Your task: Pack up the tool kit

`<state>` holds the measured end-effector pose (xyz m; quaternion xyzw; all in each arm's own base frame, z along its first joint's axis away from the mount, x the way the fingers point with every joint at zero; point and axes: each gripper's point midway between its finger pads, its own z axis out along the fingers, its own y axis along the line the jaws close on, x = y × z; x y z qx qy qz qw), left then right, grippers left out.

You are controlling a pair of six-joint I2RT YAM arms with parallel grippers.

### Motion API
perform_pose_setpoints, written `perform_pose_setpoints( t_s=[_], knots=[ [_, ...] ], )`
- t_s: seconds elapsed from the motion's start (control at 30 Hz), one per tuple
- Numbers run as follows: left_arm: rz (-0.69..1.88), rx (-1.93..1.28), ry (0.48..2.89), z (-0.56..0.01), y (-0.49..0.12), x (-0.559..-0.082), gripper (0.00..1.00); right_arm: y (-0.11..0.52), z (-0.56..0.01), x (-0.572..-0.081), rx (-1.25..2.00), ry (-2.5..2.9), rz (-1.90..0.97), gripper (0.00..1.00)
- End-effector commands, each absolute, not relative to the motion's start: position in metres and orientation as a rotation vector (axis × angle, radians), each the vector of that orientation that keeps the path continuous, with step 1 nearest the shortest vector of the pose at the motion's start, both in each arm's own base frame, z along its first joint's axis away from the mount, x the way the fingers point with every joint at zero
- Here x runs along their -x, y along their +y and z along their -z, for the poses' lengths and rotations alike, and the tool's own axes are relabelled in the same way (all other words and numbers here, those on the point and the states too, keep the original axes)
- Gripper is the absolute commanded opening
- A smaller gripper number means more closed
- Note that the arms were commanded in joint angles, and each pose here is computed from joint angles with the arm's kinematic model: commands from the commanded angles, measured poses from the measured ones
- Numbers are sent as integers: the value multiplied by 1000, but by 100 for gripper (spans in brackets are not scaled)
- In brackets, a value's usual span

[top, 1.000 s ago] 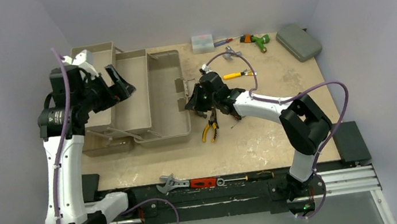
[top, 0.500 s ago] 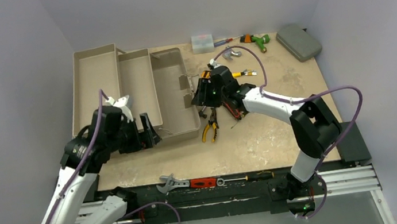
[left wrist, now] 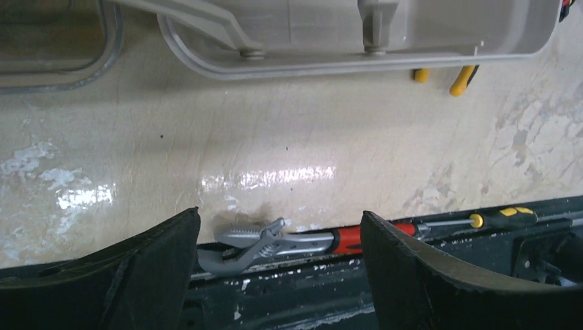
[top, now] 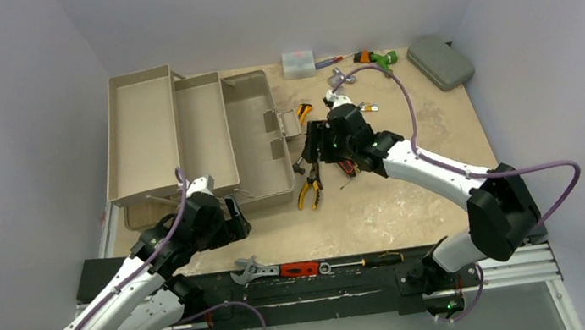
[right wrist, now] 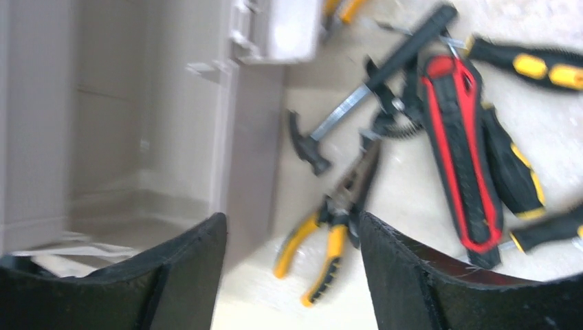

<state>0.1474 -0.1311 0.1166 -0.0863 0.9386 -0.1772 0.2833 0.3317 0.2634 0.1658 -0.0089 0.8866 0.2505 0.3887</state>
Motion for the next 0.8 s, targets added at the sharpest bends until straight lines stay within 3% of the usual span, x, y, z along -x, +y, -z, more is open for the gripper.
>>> perform_pose_setpoints(
  t_s=[0.0,0.43,0.57,0.67,0.77],
  knots=[
    [502,268,2329,-132,-140,-183,83,229,-115,-316,34,2365,-429,71],
    [313,312,2305,-102,-114,-201,84,251,-33,-280,-17,2493,-394,56],
    [361,329,2298,-97,-110,-210,84,253,-21,-282,-24,2513,-378,51],
    [400,338,2277,-97,-107,-220,83,252,-16,-281,-23,2530,-362,44],
    [380,300,2270,-100,-107,-228,83,252,-18,-279,-25,2538,-372,29]
  ],
)
